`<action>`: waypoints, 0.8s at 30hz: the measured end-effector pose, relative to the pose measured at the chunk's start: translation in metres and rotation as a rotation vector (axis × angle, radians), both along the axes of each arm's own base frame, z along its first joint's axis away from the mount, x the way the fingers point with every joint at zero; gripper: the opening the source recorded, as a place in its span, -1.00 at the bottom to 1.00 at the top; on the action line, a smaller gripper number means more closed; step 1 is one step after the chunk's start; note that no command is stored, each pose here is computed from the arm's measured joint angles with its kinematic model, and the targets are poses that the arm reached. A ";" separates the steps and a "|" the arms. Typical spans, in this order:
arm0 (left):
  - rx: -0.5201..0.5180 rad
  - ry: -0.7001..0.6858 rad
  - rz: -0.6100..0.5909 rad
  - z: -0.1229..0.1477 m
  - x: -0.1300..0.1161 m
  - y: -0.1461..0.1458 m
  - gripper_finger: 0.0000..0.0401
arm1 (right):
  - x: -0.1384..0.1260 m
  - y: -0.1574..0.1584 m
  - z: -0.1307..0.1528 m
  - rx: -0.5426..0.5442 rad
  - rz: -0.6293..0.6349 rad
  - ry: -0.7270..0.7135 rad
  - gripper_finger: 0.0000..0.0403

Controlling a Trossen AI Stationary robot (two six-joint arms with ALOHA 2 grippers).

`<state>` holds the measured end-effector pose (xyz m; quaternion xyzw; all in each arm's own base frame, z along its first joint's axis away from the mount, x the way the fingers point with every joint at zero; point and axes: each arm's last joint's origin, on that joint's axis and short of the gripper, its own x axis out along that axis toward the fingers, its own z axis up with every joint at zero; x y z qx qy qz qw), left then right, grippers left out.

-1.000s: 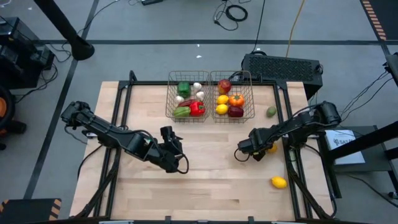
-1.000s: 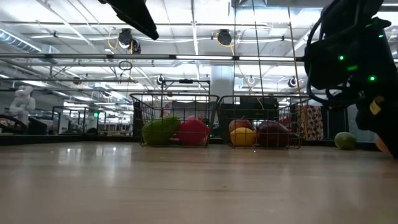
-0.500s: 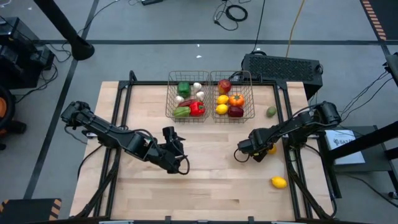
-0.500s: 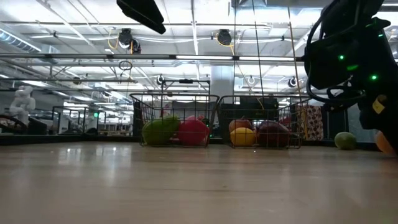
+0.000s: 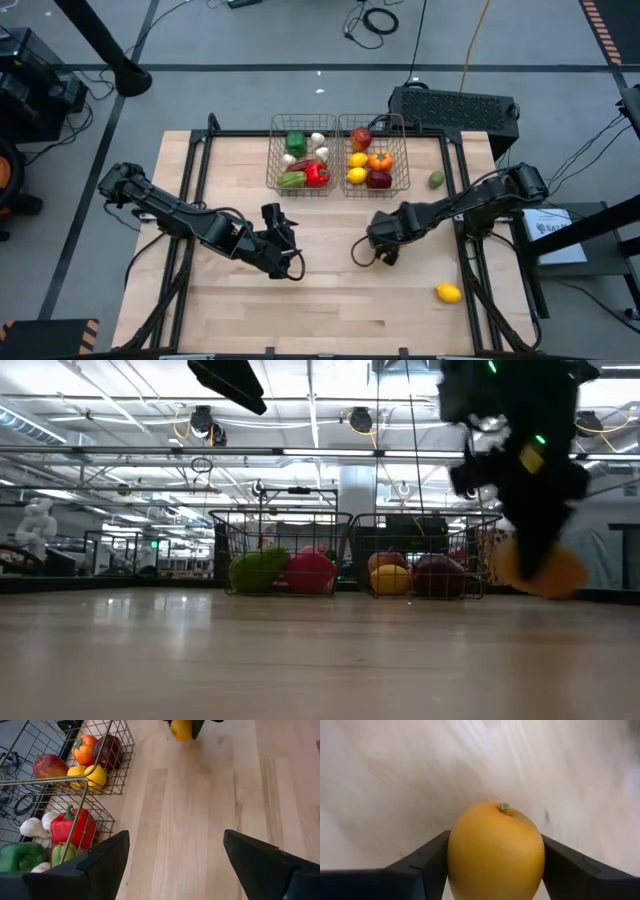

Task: Sort produce into baskets
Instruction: Put the orange into the right mesh basket

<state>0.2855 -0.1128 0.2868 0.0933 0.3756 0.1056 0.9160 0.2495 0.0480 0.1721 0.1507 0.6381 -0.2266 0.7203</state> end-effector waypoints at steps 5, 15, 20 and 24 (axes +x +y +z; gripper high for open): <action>0.000 0.000 0.000 0.000 0.000 0.000 0.65 | 0.032 0.002 0.037 -0.079 0.156 -0.198 0.25; -0.001 0.006 0.004 0.000 -0.001 0.000 0.65 | 0.064 -0.020 0.120 -0.621 0.242 -0.346 0.26; -0.002 0.030 0.015 -0.002 -0.003 0.000 0.65 | 0.063 -0.058 0.126 -0.887 0.153 -0.209 0.26; -0.002 0.041 0.021 -0.003 -0.004 0.001 0.65 | 0.061 -0.104 0.120 -0.800 0.060 -0.190 0.26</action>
